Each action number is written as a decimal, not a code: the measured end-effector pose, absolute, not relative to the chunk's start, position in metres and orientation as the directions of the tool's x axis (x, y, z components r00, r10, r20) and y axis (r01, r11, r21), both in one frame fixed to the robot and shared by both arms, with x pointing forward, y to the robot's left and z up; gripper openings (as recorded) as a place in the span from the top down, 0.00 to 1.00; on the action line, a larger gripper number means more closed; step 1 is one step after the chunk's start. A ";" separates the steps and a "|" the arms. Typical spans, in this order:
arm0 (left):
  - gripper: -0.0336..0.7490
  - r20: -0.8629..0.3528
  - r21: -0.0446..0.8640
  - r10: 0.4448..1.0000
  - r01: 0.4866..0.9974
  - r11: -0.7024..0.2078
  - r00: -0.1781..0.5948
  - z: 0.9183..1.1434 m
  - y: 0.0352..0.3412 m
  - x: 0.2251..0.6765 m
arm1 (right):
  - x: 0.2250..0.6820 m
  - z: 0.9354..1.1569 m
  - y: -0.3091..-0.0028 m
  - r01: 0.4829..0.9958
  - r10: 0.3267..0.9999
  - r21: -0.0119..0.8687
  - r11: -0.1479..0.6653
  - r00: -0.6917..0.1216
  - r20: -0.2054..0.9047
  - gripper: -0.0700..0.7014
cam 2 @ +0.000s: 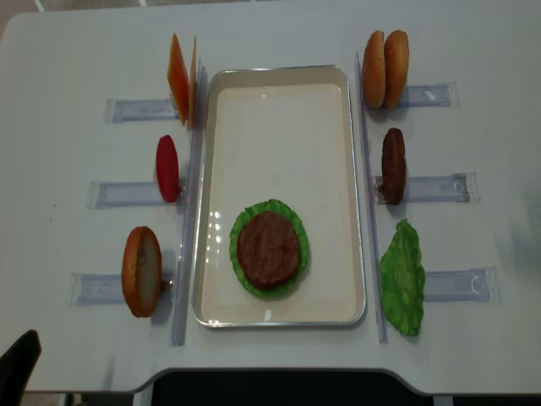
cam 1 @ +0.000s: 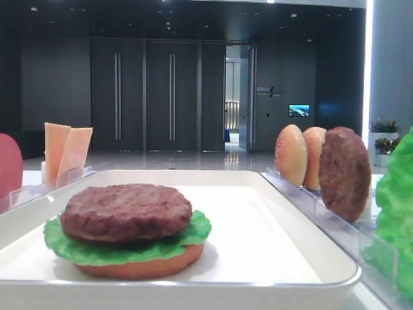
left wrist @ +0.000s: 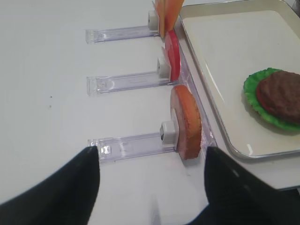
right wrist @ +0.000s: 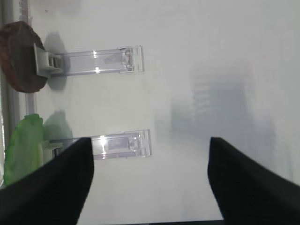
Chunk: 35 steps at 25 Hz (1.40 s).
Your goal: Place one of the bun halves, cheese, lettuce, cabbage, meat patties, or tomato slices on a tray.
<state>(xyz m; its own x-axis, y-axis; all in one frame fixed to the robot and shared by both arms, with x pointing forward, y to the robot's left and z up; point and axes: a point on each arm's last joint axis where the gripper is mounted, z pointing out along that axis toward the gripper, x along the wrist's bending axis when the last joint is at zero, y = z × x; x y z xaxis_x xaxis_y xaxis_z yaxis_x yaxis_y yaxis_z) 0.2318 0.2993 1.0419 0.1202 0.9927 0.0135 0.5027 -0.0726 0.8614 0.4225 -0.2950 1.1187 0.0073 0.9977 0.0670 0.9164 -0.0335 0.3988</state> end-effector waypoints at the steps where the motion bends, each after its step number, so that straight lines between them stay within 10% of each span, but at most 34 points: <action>1: 0.27 0.014 0.861 0.993 0.503 -0.073 0.120 1.042 0.299 0.232 | 0.415 1.117 -0.295 0.915 0.997 0.403 -0.035 0.007 0.071 0.27; 17: 0.27 0.014 0.861 0.993 0.503 -0.073 0.120 1.042 0.299 0.232 | 0.297 1.116 -0.293 0.749 0.997 0.661 -0.045 -0.005 0.074 0.27; 35: 0.27 0.014 0.861 0.993 0.503 -0.073 0.120 1.042 0.299 0.232 | 0.230 1.056 -0.294 0.603 0.998 0.796 -0.047 -0.008 0.065 0.27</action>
